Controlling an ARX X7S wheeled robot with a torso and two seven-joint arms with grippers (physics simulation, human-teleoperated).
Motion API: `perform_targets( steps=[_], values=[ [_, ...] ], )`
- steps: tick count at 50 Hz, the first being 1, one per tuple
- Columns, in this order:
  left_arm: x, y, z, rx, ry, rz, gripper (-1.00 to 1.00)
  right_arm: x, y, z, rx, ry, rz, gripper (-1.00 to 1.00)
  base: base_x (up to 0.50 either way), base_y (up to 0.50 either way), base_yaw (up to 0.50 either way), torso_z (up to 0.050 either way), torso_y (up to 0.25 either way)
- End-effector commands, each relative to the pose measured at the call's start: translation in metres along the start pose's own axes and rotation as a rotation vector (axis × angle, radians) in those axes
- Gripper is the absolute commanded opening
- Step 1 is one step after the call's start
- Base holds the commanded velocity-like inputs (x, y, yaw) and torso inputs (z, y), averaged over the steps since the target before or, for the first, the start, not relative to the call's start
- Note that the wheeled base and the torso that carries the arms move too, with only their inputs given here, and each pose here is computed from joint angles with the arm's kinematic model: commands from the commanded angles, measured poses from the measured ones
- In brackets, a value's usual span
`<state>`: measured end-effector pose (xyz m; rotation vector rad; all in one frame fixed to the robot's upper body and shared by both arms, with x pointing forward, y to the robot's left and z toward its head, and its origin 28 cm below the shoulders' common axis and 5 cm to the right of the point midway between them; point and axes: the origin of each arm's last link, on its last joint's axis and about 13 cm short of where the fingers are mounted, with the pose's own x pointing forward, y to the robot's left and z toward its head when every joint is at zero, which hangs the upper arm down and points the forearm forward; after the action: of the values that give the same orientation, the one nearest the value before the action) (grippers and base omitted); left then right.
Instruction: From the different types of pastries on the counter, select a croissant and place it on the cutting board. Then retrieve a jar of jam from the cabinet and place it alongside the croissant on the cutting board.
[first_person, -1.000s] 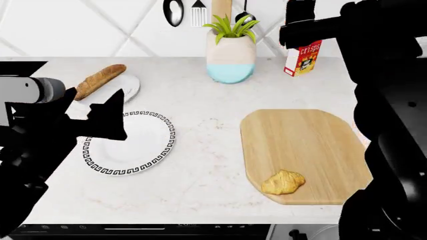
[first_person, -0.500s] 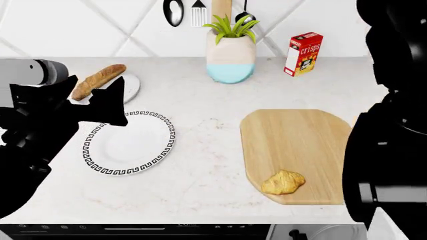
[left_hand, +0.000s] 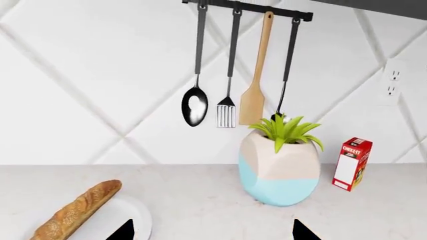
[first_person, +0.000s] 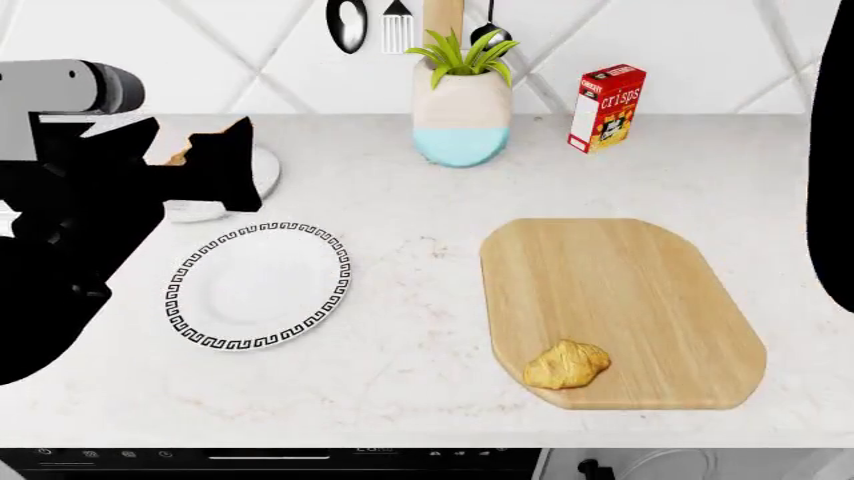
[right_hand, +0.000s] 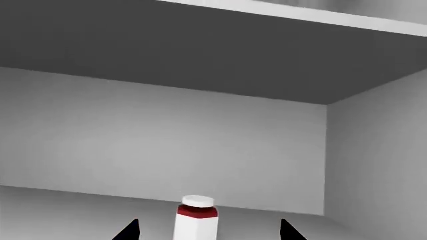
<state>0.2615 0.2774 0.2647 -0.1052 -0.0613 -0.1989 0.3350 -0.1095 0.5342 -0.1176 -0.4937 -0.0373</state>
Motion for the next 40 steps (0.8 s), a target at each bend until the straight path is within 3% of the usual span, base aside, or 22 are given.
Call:
perform_targets(
  steps=[1, 12, 16, 29, 40],
  values=[
    [0.008, 0.001, 0.001, -0.02, 0.009, -0.008, 1.0, 0.009, -0.005, 0.014, 0.048, 0.031, 0.008, 1.0, 0.0, 0.0, 0.0, 0.0, 0.0],
    [0.003, 0.002, 0.007, -0.048, -0.029, -0.004, 1.0, 0.006, -0.005, 0.006, 0.059, 0.153, 0.016, 1.0, 0.0, 0.0, 0.0, 0.0, 0.0],
    [0.003, 0.004, 0.009, -0.064, -0.055, 0.031, 1.0, 0.005, -0.003, 0.002, 0.016, 0.197, 0.022, 1.0, 0.0, 0.0, 0.0, 0.049, 0.0],
    [0.007, 0.006, 0.009, -0.081, -0.046, 0.044, 1.0, 0.004, 0.003, 0.004, -0.003, 0.218, 0.049, 1.0, 0.0, 0.0, 0.0, 0.05, 0.0],
    [0.008, 0.005, 0.007, -0.076, -0.038, 0.02, 1.0, 0.004, 0.014, 0.009, -0.036, 0.186, 0.026, 1.0, 0.0, 0.0, 0.0, 0.0, 0.0]
  ],
)
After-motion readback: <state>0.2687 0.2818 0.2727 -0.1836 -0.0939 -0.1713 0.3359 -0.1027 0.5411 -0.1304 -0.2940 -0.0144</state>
